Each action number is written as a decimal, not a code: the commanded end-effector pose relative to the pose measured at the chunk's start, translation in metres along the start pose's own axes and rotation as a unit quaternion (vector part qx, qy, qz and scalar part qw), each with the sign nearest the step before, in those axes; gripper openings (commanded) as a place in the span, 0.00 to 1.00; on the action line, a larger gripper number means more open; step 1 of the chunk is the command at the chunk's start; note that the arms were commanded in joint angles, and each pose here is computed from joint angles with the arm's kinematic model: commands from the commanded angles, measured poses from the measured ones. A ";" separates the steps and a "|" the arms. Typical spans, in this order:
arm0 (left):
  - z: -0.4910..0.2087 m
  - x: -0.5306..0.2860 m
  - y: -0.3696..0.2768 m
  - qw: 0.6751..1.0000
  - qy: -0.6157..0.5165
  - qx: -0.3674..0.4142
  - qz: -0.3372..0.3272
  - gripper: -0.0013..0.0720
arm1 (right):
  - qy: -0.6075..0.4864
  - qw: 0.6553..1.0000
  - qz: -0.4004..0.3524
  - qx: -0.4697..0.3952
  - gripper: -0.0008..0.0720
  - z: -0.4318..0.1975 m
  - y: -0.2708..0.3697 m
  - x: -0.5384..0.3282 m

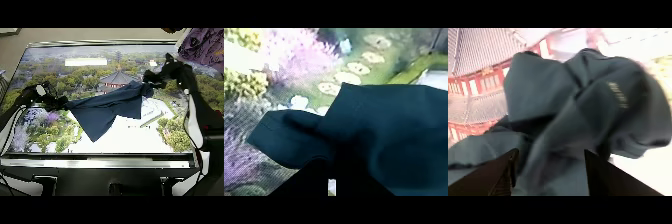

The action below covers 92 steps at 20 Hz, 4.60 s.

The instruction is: Fold the clothes and pants, and hang the long-sleeved shirts on hangers.

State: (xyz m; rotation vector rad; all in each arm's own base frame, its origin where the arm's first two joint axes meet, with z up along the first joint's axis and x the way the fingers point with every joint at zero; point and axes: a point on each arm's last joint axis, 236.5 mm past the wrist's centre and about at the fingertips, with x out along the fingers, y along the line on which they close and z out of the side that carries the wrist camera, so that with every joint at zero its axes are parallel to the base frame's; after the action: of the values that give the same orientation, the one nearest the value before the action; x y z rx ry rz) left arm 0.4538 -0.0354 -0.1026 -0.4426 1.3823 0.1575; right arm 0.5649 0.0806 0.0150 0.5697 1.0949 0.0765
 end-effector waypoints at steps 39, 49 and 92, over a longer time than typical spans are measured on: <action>0.035 -0.476 -0.066 0.886 -0.428 0.155 -0.086 0.04 | -0.425 0.868 0.128 -0.224 0.05 -0.005 0.161 -0.485; -0.045 -0.546 -0.037 0.858 -0.488 0.116 -0.111 0.04 | -0.501 0.846 0.108 -0.148 0.05 -0.054 0.133 -0.576; -0.005 -0.151 0.106 0.996 -0.007 -0.081 -0.020 0.86 | 0.251 0.961 0.088 0.072 0.50 -0.280 -0.091 -0.060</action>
State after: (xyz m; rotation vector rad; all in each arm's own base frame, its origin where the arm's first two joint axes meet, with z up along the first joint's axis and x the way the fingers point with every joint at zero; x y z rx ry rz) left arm 0.3994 0.0913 0.0303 -0.5534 1.3367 0.2454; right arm 0.3343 0.0626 -0.0354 0.7862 1.4941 0.3171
